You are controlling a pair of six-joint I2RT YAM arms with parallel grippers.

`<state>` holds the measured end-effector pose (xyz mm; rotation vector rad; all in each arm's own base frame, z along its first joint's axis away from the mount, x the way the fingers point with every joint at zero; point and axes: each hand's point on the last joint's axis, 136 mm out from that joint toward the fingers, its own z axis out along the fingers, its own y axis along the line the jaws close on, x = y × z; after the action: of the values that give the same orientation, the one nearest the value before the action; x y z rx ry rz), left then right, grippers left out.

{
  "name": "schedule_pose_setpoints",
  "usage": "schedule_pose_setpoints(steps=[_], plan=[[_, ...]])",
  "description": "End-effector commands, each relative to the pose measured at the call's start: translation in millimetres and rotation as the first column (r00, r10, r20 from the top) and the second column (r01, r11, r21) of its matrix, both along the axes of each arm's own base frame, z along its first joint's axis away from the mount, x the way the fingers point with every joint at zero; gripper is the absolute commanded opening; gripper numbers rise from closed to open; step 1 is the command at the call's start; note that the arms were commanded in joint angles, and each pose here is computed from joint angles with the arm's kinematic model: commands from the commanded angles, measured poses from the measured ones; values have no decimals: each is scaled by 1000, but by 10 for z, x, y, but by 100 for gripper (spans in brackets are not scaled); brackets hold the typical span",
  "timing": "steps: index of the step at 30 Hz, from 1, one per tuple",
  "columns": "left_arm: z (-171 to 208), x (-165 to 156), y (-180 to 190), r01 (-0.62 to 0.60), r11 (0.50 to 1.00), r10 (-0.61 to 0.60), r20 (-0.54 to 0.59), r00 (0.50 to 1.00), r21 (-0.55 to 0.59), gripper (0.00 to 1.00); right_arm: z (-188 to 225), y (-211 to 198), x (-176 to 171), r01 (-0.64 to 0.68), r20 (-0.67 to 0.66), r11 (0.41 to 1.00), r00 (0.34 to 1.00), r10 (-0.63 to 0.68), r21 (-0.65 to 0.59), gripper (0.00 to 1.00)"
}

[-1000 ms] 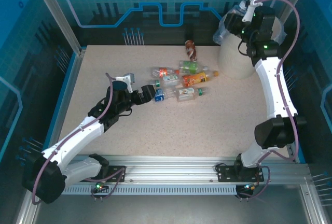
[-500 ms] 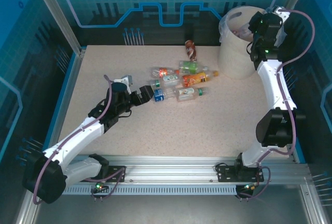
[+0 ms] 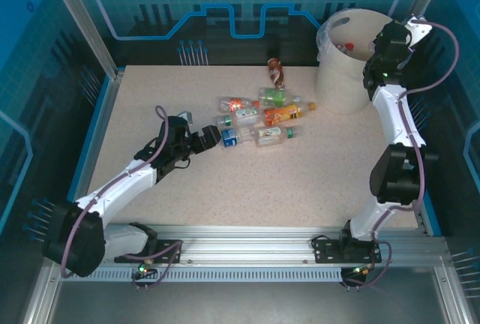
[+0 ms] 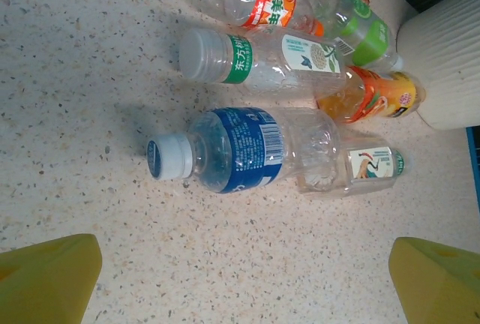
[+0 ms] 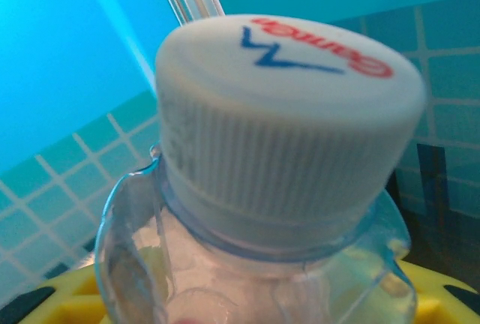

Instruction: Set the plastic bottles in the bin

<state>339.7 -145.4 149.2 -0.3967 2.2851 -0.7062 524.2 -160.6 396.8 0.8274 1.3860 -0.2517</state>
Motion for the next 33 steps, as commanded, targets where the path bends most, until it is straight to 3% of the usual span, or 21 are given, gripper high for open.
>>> schedule_pose_setpoints(steps=[1, 9, 16, 30, 33], plan=[[34, 90, -51, 63, 997, -64, 30, 998, 33, 99, 76, -117, 97, 31, -35, 996, 999, -34, -88, 50], [-171, 280, -35, 151, 967, -155, 2, 988, 204, 99, -119, -191, 301, 19, -193, 988, 980, -49, -155, 59], [-253, 424, -63, 180, 954, -180, -21, 983, 241, 99, -198, -244, 346, 24, -305, 990, 950, -66, -140, 70], [-399, 562, -248, 296, 923, -290, -59, 955, 247, 99, -104, 1, 189, -116, -282, 991, 955, 93, -68, 86], [-433, 599, -290, 320, 914, -312, -71, 947, 248, 99, -19, 63, 112, -144, -249, 987, 961, 123, -66, 95]])
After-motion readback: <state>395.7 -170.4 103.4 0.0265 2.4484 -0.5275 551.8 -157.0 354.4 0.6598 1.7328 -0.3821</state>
